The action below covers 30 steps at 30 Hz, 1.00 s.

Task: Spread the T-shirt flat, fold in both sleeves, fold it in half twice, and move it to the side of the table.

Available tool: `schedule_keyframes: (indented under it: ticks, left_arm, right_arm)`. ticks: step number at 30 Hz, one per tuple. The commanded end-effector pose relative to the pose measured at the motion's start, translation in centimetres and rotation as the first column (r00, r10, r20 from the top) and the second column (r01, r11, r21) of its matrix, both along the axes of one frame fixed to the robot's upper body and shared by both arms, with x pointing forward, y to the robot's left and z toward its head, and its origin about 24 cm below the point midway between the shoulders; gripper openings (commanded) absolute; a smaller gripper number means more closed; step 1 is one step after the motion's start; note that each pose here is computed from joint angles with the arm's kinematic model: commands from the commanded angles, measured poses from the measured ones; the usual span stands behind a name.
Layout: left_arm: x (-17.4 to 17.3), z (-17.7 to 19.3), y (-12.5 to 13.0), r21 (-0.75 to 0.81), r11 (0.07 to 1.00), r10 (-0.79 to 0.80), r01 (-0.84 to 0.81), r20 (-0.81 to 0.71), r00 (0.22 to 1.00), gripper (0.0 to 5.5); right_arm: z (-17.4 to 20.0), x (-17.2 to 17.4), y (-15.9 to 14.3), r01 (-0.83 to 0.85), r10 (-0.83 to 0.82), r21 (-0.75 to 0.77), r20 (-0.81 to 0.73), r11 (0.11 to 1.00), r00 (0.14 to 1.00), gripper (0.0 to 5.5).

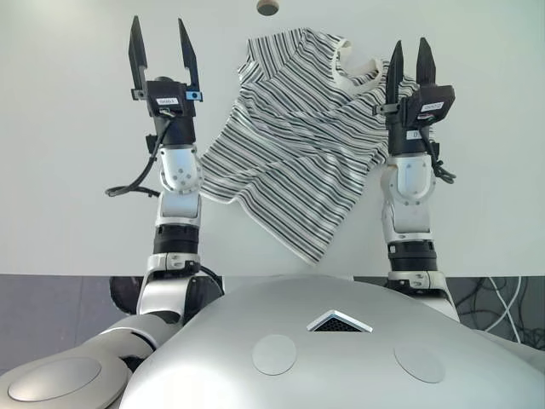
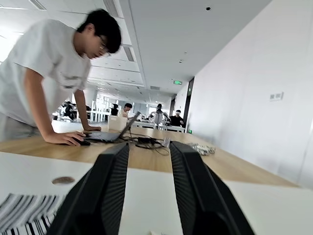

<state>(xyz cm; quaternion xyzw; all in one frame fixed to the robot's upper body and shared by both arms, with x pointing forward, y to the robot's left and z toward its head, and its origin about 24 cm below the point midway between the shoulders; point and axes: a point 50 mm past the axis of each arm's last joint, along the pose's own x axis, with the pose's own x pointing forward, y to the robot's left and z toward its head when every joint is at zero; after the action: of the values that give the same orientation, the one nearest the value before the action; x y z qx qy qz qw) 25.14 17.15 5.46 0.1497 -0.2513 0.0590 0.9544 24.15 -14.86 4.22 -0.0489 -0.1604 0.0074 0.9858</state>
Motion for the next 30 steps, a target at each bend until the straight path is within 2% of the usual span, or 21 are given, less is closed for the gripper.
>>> schedule_keyframes:
  ticks: [1,8,14,24,30]
  left_arm:
    - [0.2,-1.3,-0.6,-0.005,1.000,-0.028,0.028,-0.042,0.999,2.74]
    - [0.1,-0.6,-0.6,0.055,0.998,-0.031,0.031,-0.001,1.000,2.74]
    - [0.7,0.0,-0.1,0.000,1.000,-0.016,0.016,0.005,1.000,2.74]
    - [0.7,0.4,-0.4,0.014,0.999,-0.038,0.038,0.012,0.999,2.78]
    - [0.7,0.6,-0.5,0.024,0.998,-0.059,0.059,0.013,0.998,2.78]
  right_arm:
    - [-0.7,0.0,-0.2,0.004,-0.004,0.006,0.002,1.000,1.000,1.54]
    - [0.3,0.1,-0.8,-0.018,0.018,-0.006,0.054,1.000,0.998,1.54]
    - [0.8,0.0,-0.7,-0.017,0.020,-0.027,0.104,0.999,0.994,1.54]
    - [0.9,-0.3,-0.2,-0.093,0.093,-0.006,0.110,0.996,0.990,3.20]
    - [0.8,-0.2,0.0,-0.107,0.106,-0.004,0.090,0.994,0.990,3.25]
